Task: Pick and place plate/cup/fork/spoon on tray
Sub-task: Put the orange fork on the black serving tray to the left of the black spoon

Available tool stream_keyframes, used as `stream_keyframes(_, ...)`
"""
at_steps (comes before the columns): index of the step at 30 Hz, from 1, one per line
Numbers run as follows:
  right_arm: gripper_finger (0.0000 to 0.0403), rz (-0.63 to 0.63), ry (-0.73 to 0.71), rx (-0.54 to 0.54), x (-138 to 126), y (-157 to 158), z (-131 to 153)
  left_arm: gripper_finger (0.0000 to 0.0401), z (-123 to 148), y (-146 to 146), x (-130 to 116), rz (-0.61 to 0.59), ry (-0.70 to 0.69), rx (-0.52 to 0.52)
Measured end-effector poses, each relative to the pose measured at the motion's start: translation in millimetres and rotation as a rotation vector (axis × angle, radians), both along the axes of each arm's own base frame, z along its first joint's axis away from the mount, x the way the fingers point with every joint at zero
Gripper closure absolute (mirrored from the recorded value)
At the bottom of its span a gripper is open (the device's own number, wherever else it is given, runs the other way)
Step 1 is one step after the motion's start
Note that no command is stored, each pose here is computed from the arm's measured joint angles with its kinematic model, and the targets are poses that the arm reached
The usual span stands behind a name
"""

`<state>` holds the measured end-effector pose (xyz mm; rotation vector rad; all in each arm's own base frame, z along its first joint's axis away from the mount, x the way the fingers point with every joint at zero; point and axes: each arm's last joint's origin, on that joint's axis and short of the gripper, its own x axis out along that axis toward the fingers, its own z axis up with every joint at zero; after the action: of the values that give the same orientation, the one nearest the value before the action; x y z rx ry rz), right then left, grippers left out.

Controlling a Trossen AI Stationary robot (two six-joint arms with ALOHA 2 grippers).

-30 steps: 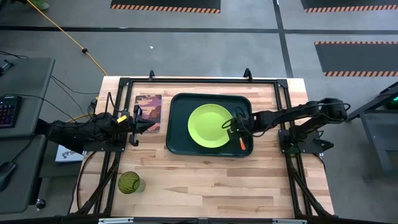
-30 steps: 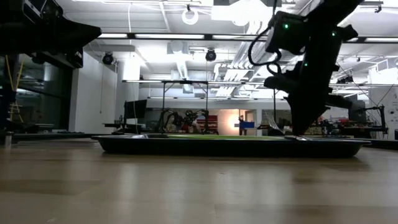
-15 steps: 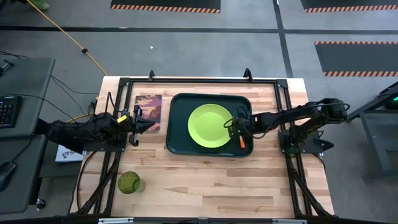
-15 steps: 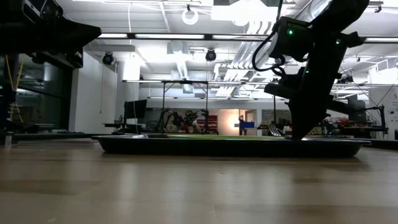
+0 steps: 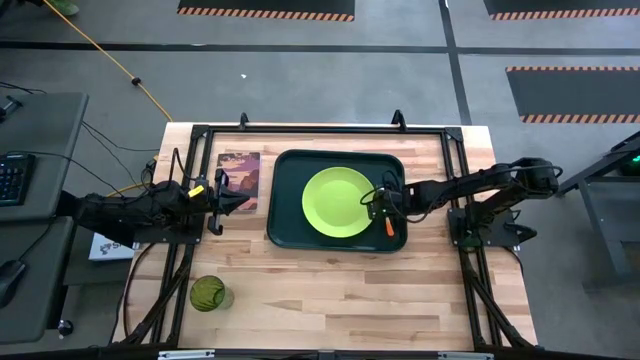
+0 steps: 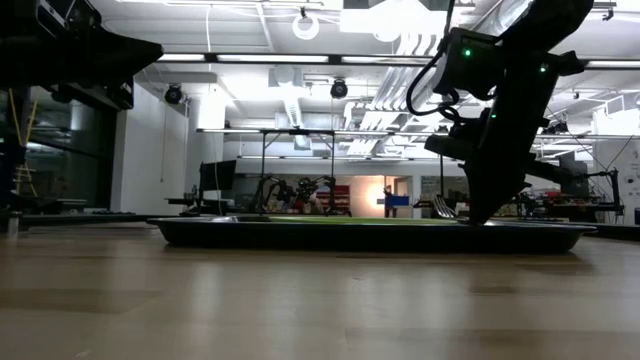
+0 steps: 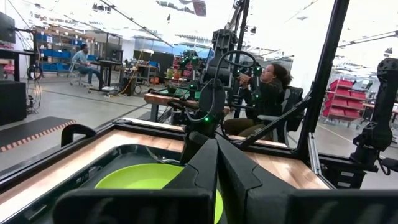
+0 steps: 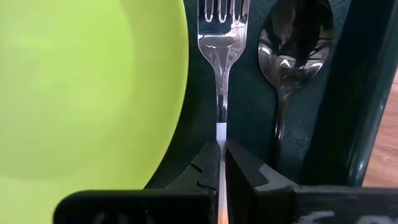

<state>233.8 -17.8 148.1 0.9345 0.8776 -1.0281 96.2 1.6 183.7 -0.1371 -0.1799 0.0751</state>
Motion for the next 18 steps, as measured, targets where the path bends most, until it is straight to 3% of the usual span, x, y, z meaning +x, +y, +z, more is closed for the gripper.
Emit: stream_keyframes(18,0.0402,-0.003,0.001,-0.015,-0.1,-0.1,0.1,0.0398,-0.1,0.0,0.0,0.0,0.001,0.0)
